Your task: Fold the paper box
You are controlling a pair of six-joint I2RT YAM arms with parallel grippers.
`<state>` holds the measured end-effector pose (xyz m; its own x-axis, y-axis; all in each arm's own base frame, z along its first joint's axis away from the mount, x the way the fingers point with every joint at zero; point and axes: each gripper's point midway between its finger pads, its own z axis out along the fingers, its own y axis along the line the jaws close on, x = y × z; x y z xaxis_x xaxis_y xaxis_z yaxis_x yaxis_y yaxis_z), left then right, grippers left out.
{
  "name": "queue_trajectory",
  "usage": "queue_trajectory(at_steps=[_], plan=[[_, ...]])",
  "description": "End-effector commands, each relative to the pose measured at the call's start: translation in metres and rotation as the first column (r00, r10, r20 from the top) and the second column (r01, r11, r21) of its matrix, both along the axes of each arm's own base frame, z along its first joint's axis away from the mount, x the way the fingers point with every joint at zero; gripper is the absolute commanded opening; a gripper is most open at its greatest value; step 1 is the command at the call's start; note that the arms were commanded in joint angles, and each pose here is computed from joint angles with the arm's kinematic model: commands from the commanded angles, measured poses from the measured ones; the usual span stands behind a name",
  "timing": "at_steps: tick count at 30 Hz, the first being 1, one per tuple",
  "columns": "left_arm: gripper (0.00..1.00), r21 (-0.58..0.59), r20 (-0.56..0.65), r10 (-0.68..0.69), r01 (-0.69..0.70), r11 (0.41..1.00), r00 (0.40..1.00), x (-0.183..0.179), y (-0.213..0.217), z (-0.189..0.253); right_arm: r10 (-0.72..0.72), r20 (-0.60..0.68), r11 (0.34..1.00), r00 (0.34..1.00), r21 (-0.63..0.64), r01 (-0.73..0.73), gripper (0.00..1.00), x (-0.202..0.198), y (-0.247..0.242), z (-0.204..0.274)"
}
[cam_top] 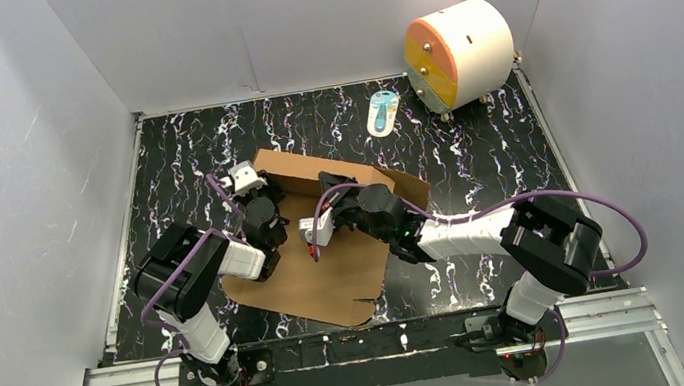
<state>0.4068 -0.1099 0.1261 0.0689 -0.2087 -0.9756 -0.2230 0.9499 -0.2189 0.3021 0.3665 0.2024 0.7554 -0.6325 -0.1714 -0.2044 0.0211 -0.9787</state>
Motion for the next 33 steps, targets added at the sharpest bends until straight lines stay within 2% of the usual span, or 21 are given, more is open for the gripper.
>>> queue_trajectory(at_steps=[1, 4, 6, 11, 19, 25, 27, 33], plan=[[0.36, 0.035, 0.016, 0.324, -0.325, 0.945, 0.946, -0.012, 0.065, 0.016, 0.024, -0.044, 1.000, 0.999, 0.019, -0.023, 0.00, -0.010, 0.003, -0.003], [0.39, 0.046, 0.006, 0.342, -0.341, 0.939, 0.940, -0.018, 0.070, 0.012, 0.029, -0.047, 0.999, 0.998, 0.026, -0.027, 0.00, -0.011, 0.003, -0.001], [0.44, 0.048, 0.005, 0.305, -0.305, 0.951, 0.952, -0.019, 0.067, 0.012, 0.029, -0.047, 0.999, 0.998, 0.025, -0.028, 0.00, -0.010, 0.003, -0.002], [0.54, -0.014, 0.027, 0.074, -0.074, 0.997, 0.997, -0.027, 0.038, 0.022, 0.028, -0.032, 0.999, 0.999, 0.028, -0.027, 0.00, -0.009, 0.005, 0.002], [0.58, -0.074, -0.057, -0.157, 0.153, 0.985, 0.986, -0.056, 0.012, 0.035, 0.026, -0.018, 0.999, 0.999, 0.023, -0.026, 0.00, -0.006, 0.006, 0.005], [0.62, -0.223, -0.158, -0.192, 0.155, 0.962, 0.969, -0.089, 0.015, 0.029, 0.036, 0.008, 0.999, 0.999, 0.020, -0.036, 0.00, -0.005, 0.007, 0.012], [0.66, -0.274, -0.173, -0.192, 0.140, 0.951, 0.966, -0.099, 0.018, 0.034, 0.039, 0.015, 0.999, 0.999, 0.008, -0.039, 0.00, -0.003, 0.007, 0.012], [0.77, -0.303, -0.244, -0.217, 0.138, 0.943, 0.945, -0.115, 0.020, 0.059, 0.039, 0.036, 0.999, 0.999, -0.003, -0.039, 0.00, 0.004, 0.010, 0.017]])
